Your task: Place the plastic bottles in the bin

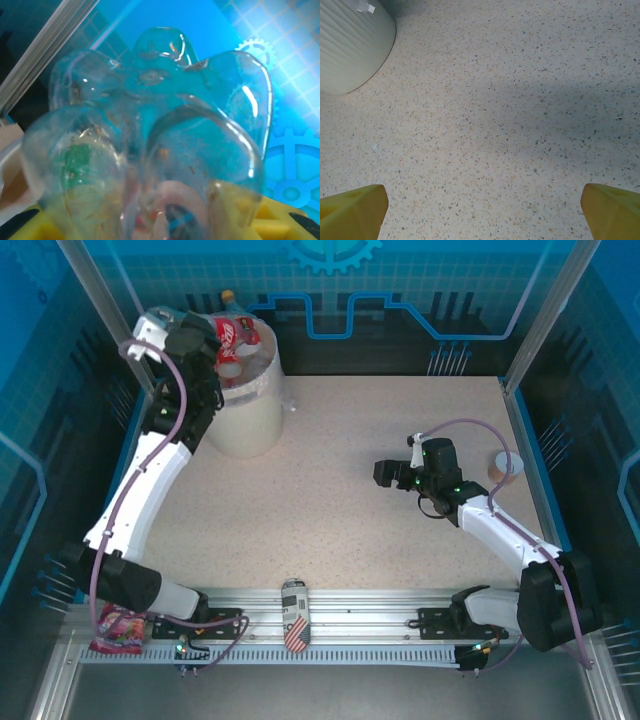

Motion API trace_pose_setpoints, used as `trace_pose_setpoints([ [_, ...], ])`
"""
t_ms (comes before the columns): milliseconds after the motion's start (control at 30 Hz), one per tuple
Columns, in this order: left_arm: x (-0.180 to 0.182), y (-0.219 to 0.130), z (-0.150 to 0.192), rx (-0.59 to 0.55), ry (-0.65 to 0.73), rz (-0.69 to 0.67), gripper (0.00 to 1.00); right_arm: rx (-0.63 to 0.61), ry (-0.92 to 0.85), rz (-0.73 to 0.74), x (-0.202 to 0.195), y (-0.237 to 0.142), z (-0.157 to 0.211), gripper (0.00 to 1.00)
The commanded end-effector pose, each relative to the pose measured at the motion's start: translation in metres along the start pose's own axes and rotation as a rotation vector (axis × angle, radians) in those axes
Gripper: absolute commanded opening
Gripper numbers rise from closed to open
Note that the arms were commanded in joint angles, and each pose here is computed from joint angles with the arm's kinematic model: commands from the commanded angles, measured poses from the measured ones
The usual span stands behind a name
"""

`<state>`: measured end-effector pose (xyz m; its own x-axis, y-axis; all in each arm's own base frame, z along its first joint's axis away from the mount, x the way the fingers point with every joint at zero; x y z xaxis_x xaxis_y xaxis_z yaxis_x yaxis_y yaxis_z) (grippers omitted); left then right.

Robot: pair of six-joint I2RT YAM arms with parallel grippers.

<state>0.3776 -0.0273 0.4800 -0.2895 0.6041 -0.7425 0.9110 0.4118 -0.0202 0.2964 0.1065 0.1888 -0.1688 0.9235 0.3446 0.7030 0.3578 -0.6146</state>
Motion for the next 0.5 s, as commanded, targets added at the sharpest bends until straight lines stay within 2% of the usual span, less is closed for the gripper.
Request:
trace_pose_setpoints([
  [0,-0.015,-0.002,-0.026,0.023,0.203,0.009,0.44,0.009,-0.018,0.007,-0.001,0.001,0.002,1.00],
  [233,-0.016,0.021,-0.048,0.233,0.323,0.054,0.41,0.020,-0.012,-0.011,-0.001,0.009,0.003,1.00],
  [467,-0.017,0.044,-0.030,0.435,0.434,0.095,0.40,0.019,-0.012,-0.017,0.001,0.010,0.000,1.00],
])
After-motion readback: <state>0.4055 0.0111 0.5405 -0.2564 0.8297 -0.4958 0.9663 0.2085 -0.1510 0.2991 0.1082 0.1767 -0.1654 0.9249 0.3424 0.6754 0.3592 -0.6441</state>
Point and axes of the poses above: each hand's point on the last joint's axis, 136 mm out from that joint toward the fingers, its own y axis out along the fingers, its own x axis along the line the jaws close on, z = x × y, the point moved 7 cm from there along -y, back along the fingers
